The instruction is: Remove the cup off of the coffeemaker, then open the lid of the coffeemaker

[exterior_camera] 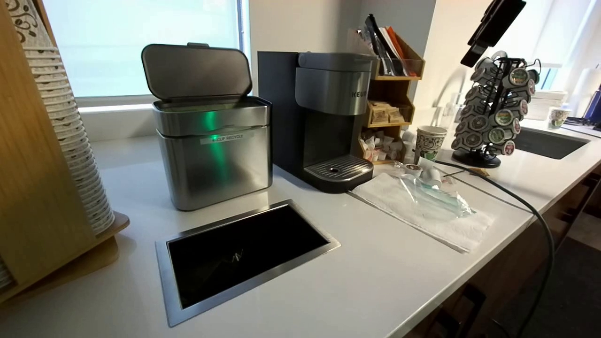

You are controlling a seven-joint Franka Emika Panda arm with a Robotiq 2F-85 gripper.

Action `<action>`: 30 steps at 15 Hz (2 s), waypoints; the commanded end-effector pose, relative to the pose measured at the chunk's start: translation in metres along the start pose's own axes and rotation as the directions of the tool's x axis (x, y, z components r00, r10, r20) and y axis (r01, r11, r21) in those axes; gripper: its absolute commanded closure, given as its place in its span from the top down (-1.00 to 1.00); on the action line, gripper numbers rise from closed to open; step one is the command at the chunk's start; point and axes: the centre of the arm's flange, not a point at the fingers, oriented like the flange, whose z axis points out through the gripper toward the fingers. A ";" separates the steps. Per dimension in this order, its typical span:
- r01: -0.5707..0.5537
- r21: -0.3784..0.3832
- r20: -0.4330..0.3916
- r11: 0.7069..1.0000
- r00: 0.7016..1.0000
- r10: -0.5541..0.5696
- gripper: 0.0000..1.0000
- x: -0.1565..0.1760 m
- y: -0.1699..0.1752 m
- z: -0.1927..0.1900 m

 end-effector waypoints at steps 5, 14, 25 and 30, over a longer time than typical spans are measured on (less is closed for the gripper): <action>0.001 0.001 0.001 1.000 1.000 -0.001 1.00 0.000 -0.001 0.000; 0.001 0.001 0.001 1.000 1.000 -0.001 1.00 0.000 -0.001 0.000; 0.045 0.013 -0.022 0.999 0.999 -0.045 1.00 0.004 -0.004 0.004; 0.323 -0.053 -0.080 0.945 0.942 -0.327 1.00 0.032 -0.012 0.011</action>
